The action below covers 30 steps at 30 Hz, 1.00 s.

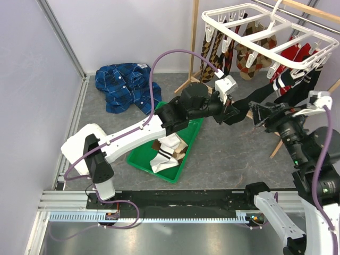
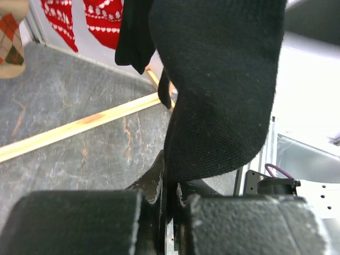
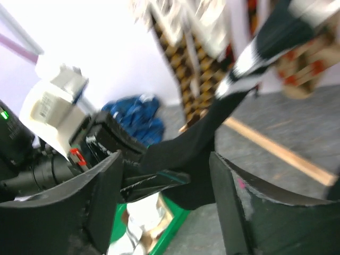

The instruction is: Remove the socks clipped to the hanger

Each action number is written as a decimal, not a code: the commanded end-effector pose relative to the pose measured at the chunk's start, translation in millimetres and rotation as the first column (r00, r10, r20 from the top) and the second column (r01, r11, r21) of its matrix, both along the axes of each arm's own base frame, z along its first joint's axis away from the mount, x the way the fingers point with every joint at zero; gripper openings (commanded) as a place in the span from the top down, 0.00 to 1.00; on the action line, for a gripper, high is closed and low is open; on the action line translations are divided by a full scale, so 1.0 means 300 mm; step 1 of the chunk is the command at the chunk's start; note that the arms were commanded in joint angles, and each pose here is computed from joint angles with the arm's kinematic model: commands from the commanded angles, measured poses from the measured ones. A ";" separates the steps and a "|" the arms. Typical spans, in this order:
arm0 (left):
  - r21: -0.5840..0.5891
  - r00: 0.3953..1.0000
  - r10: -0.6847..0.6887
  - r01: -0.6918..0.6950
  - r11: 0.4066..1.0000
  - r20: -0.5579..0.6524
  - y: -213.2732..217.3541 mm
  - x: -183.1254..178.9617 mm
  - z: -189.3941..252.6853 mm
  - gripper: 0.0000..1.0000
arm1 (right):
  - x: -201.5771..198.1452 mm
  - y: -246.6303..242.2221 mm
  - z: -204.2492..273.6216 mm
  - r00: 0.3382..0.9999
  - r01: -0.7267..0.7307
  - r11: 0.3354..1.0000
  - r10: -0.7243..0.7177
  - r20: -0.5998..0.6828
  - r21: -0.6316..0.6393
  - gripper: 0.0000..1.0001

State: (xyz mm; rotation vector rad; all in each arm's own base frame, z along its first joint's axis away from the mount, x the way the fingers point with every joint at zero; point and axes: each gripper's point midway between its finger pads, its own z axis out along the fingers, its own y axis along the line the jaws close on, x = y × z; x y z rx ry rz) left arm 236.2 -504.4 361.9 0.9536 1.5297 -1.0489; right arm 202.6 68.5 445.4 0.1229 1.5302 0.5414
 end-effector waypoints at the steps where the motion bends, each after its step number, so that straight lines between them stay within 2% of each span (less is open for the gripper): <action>1: -0.072 0.997 0.063 -0.065 0.995 -0.032 0.061 0.030 0.109 0.98 | -0.045 -0.138 0.097 0.978 0.204 0.977 -0.200 0.062 -0.063 0.22; 6: -0.077 0.992 0.087 -0.094 0.993 -0.089 0.089 0.063 0.108 0.98 | -0.078 -0.189 0.235 0.956 0.277 0.959 -0.268 0.120 -0.066 0.20; 10: -0.068 0.991 0.094 -0.101 0.993 -0.092 0.102 0.063 0.113 0.98 | -0.053 -0.258 0.275 0.922 0.386 0.916 -0.377 0.091 -0.113 0.19; 17: -0.053 0.990 0.097 -0.103 0.993 -0.101 0.122 0.054 0.109 0.98 | 0.029 -0.226 0.321 0.933 0.361 0.926 -0.356 0.058 -0.109 0.23; 24: -0.049 0.991 0.086 -0.091 0.995 -0.107 0.135 0.037 0.096 0.98 | 0.088 -0.272 0.281 0.887 0.461 0.886 -0.462 -0.009 -0.043 0.25; 30: -0.072 0.992 0.054 -0.063 0.995 -0.115 0.124 0.021 0.096 0.98 | 0.124 -0.274 0.293 0.872 0.487 0.868 -0.489 -0.008 0.096 0.27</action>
